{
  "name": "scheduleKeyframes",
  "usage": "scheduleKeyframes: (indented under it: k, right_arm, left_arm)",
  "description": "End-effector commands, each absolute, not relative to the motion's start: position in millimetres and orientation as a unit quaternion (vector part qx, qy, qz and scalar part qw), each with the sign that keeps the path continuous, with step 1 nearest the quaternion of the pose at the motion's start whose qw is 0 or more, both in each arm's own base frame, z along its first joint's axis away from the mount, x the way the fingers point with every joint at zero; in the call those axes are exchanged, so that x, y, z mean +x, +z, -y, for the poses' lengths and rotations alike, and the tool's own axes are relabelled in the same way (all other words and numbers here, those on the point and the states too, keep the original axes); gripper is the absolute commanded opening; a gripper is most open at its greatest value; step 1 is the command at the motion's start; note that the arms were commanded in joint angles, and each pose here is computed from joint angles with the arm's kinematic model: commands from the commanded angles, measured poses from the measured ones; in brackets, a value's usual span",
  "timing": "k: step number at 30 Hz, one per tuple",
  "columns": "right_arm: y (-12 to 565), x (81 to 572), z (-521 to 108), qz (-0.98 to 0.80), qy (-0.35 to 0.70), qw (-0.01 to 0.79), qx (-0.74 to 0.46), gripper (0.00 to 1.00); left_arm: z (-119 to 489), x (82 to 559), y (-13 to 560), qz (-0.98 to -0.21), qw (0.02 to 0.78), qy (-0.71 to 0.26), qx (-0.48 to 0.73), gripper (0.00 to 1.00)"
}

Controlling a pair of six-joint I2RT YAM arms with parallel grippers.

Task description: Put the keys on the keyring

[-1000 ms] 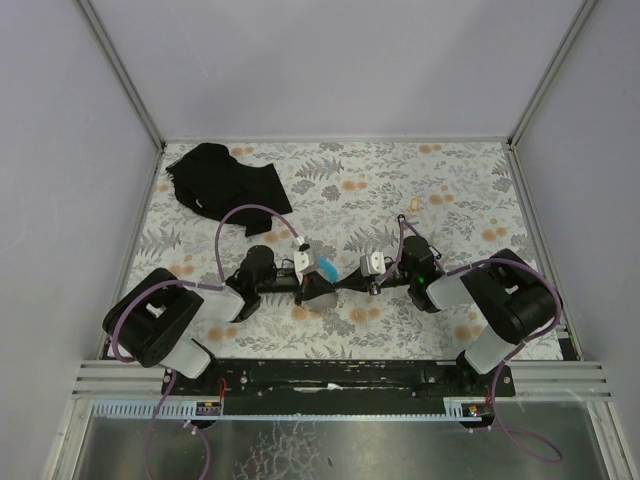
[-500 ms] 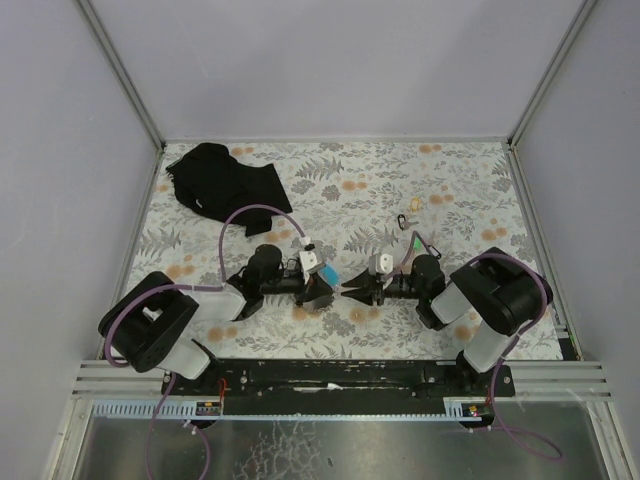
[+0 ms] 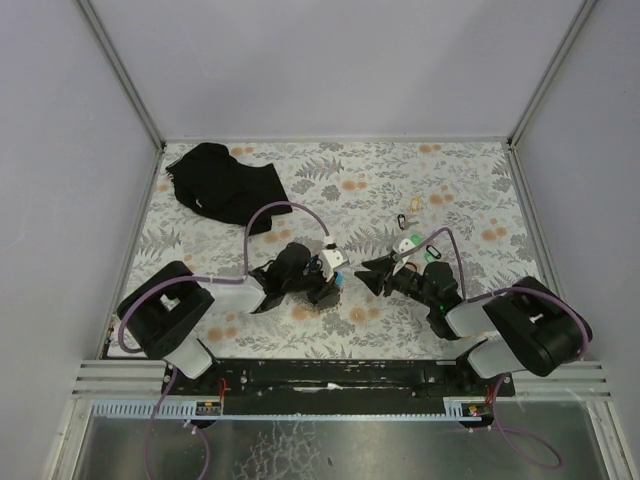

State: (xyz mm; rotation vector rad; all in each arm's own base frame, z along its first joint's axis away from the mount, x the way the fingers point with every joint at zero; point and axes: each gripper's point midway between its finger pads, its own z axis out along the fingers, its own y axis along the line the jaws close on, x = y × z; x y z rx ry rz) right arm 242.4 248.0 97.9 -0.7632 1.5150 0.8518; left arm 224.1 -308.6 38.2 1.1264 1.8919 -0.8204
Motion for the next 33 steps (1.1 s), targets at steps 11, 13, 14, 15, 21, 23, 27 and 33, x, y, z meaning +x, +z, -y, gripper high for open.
scheduleKeyframes:
  k: [11,13,14,15,21,23,27,33]
  right_arm:
    - [77,285,-202,-0.77,0.234,0.561,-0.196,0.5]
    - [75,286,-200,-0.78,0.229,0.552,-0.185,0.52]
    - [76,288,-200,-0.784,0.227,0.549,-0.18,0.54]
    - [73,287,-199,-0.792,0.225,0.54,-0.177,0.55]
    - [70,293,-204,-0.831,0.213,0.486,-0.17,0.66]
    - [71,293,-208,-0.831,0.219,0.48,-0.176,0.67]
    - [72,286,-217,-0.822,0.241,0.473,-0.208,0.67]
    - [64,278,-232,-0.818,0.269,0.443,-0.248,0.67]
  left_arm:
    - [307,233,9,-0.787,0.346,-0.219,0.461,0.0]
    - [308,234,10,-0.786,0.348,-0.218,0.461,0.0]
    - [308,235,10,-0.786,0.35,-0.217,0.461,0.0]
    - [308,236,10,-0.785,0.354,-0.216,0.459,0.0]
    - [311,238,25,-0.77,0.392,-0.233,0.447,0.0]
    - [313,236,32,-0.758,0.406,-0.244,0.448,0.0]
    - [311,231,36,-0.745,0.416,-0.251,0.456,0.0]
    - [312,229,43,-0.737,0.429,-0.263,0.451,0.0]
